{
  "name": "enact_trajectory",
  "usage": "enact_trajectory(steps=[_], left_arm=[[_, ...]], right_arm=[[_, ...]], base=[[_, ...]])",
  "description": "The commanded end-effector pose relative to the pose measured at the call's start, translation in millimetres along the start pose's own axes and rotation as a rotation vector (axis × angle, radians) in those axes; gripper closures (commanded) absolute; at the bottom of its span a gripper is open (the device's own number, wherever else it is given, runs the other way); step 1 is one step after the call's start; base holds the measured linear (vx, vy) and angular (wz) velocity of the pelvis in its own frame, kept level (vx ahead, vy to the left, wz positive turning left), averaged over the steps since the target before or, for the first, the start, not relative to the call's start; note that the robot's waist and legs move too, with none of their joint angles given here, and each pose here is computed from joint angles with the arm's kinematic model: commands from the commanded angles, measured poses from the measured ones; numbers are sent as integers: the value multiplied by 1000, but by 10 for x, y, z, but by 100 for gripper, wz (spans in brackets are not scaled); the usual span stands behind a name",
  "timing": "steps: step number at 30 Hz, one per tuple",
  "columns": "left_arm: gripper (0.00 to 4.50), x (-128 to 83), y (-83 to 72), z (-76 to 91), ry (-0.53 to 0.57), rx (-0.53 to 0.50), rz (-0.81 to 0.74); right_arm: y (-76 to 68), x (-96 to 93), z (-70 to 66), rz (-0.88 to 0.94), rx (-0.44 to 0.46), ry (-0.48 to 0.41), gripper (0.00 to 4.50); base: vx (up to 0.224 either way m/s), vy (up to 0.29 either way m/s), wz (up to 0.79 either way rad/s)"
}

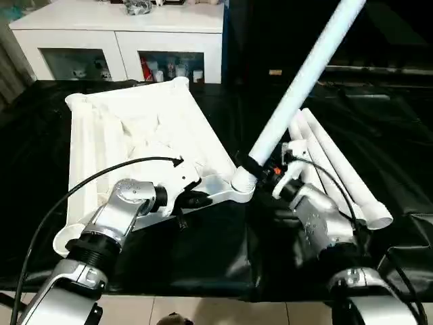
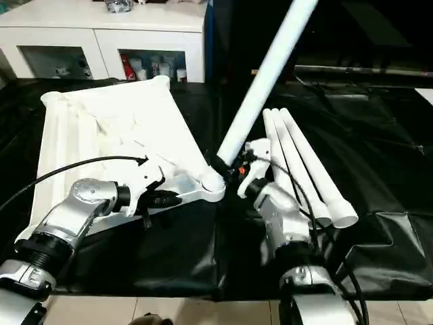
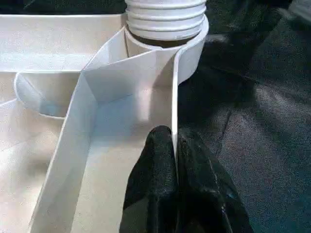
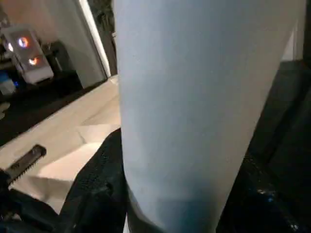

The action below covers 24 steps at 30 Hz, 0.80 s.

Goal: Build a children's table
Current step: Insert table leg to table base

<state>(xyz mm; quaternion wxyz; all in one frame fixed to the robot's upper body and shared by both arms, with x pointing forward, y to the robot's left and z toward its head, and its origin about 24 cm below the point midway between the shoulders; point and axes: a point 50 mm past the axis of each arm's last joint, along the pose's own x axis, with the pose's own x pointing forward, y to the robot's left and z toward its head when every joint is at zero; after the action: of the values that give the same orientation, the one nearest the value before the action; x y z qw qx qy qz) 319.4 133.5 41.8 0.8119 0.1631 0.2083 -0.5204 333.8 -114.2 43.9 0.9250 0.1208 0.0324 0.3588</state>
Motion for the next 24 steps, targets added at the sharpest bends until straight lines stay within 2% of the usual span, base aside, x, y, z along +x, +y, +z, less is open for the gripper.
enact_trajectory(steps=[1, 7, 10, 18, 19, 24], left_arm=[[450, 30, -25, 55, -57, 10, -8], [450, 39, -66, 22, -48, 16, -22], [450, 47, -73, 11, -44, 21, -23], [450, 30, -59, 28, -42, 36, -24], [450, 16, -49, 33, -34, 55, -34], [450, -2, -45, 38, -5, 98, -55]], right_arm=[[-4, -147, -337, -40, -11, 167, 260], [140, -109, -347, 53, -123, 216, 260], [156, -92, -342, 74, -142, 229, 260], [161, -50, -379, 123, -128, 299, 260], [138, -27, -371, 135, -115, 326, 260], [83, -7, -347, 148, -118, 356, 260]], base=[[0, 0, 0], [0, 0, 0], [0, 0, 0], [0, 0, 0], [0, 0, 0], [0, 0, 0]])
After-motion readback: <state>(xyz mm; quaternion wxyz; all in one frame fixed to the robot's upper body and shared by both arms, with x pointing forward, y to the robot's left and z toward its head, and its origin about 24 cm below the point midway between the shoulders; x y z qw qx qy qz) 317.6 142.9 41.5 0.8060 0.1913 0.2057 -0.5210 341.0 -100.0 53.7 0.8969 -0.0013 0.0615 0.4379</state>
